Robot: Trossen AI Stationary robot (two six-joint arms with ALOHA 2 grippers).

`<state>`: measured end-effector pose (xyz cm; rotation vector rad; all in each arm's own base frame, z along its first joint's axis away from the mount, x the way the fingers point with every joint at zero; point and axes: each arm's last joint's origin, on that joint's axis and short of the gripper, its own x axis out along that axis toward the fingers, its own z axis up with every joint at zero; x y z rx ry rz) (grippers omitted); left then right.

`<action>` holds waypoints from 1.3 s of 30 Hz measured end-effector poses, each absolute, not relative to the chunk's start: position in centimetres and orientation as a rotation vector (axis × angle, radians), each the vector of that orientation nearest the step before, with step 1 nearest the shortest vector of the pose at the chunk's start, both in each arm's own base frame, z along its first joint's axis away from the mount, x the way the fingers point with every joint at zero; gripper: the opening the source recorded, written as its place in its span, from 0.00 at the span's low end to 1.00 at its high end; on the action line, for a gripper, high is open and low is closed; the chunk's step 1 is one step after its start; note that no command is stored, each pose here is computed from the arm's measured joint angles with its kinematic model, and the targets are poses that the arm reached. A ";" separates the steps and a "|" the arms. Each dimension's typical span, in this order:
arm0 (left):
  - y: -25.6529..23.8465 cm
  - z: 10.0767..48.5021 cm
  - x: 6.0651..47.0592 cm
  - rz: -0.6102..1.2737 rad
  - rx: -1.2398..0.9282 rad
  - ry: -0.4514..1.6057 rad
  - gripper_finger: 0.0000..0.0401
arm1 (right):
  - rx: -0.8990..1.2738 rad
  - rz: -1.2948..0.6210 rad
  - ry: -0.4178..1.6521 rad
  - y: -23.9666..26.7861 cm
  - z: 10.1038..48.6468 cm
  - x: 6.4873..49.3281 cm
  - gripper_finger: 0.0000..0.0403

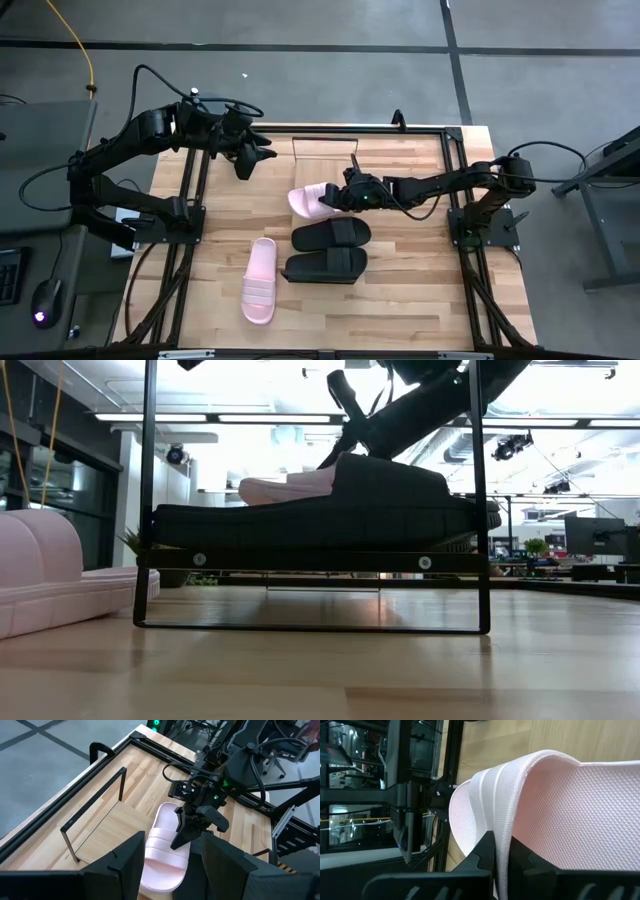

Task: Pick and place slides into the shelf
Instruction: Put the top pink slide on the shelf

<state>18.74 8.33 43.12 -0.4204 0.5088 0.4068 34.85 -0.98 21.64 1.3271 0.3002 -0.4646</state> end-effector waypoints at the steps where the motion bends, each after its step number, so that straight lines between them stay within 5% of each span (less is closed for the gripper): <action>1: 8.3 43.1 18.7 0.407 -0.420 0.509 0.45 | 1.328 -0.464 0.301 -1.0 21.6 34.8 0.00; 33: 8.3 43.1 18.7 0.408 -0.424 0.509 0.45 | 1.388 -0.412 0.335 -0.5 19.5 36.2 0.00; 39: 8.3 43.1 18.7 0.408 -0.424 0.509 0.45 | 1.389 -0.406 0.343 -0.5 19.5 36.2 0.07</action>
